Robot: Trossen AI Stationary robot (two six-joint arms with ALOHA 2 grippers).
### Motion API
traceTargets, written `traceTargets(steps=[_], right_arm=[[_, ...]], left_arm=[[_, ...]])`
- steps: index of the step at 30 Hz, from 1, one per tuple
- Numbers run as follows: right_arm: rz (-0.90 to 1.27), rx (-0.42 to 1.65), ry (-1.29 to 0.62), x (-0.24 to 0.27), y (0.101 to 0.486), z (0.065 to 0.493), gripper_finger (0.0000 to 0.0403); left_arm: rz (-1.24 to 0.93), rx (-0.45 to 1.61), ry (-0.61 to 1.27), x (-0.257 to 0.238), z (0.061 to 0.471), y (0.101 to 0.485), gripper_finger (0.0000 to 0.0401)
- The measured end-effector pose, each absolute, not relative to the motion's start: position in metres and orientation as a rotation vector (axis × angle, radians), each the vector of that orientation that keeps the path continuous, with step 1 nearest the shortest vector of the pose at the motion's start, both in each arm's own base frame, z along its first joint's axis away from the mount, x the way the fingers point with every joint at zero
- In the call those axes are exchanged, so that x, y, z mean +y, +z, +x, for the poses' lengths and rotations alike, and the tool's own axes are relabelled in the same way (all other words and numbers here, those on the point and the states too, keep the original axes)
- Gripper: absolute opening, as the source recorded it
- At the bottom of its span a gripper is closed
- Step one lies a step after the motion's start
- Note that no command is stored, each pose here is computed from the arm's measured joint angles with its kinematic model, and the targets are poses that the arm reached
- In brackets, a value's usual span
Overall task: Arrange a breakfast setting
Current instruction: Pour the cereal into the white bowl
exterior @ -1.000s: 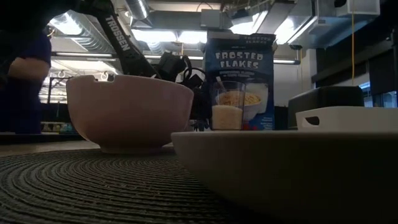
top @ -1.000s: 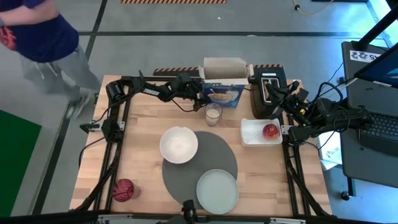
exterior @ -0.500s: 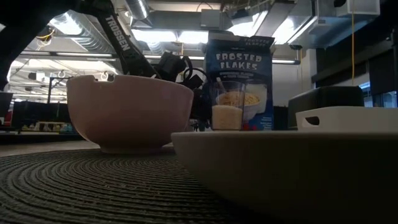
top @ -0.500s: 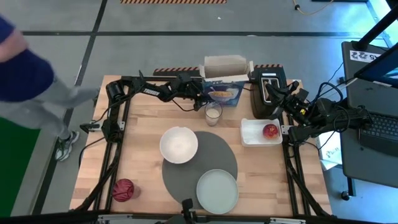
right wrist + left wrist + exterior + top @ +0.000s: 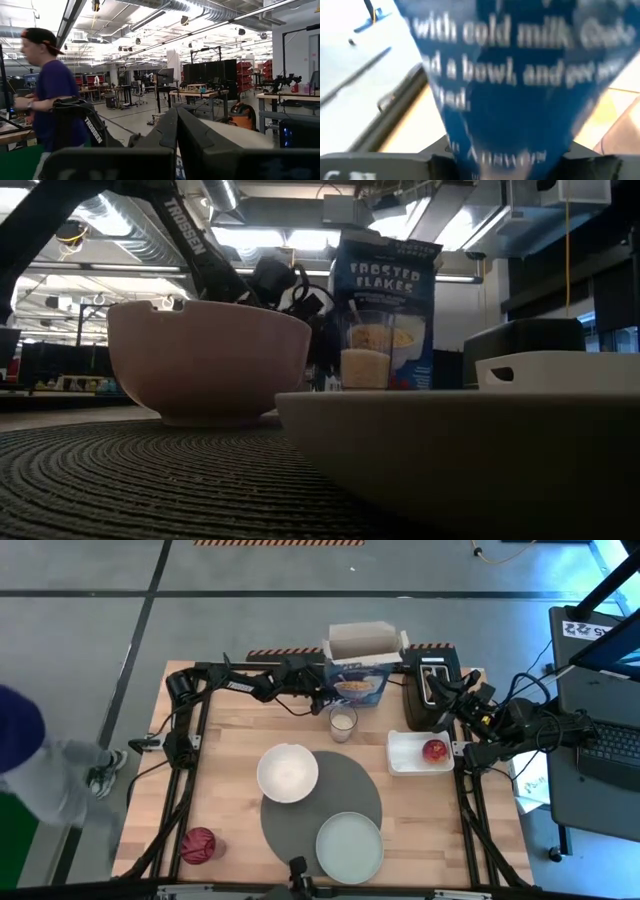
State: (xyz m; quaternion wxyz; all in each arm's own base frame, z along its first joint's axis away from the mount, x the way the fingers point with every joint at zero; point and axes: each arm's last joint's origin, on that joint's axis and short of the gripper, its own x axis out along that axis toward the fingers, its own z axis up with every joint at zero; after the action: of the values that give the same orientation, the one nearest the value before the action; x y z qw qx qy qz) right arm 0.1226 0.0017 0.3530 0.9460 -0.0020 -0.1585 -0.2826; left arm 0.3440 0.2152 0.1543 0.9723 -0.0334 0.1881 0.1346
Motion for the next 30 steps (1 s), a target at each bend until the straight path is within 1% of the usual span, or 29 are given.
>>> traceTargets(steps=[5, 12, 15, 20, 24, 27, 30], right_arm=[[-0.057, -0.307, -0.584, 0.002, 0.353, 0.123, 0.0010], [-0.142, -0.276, -0.622, 0.001, 0.353, 0.122, 0.0010], [-0.183, -0.250, -0.680, 0.000, 0.353, 0.121, 0.0010], [-0.240, -0.198, -0.819, -0.003, 0.355, 0.118, 0.0010], [-0.270, -0.167, -0.866, -0.004, 0.355, 0.117, 0.0010], [-0.284, -0.148, -0.891, -0.005, 0.354, 0.116, 0.0010], [-0.288, -0.137, -0.930, -0.009, 0.354, 0.116, 0.0010]], left_arm=[[0.013, 0.353, 0.319, 0.216, 0.333, 0.189, 0.0132], [0.008, 0.346, 0.352, 0.211, 0.301, 0.244, 0.0132], [0.014, 0.357, 0.357, 0.198, 0.282, 0.273, 0.0132], [0.065, 0.307, 0.370, 0.173, 0.246, 0.322, 0.0132], [0.064, 0.310, 0.370, 0.153, 0.219, 0.344, 0.0132], [0.071, 0.322, 0.327, 0.135, 0.197, 0.357, 0.0132], [0.122, 0.404, 0.272, 0.115, 0.170, 0.371, 0.0132]])
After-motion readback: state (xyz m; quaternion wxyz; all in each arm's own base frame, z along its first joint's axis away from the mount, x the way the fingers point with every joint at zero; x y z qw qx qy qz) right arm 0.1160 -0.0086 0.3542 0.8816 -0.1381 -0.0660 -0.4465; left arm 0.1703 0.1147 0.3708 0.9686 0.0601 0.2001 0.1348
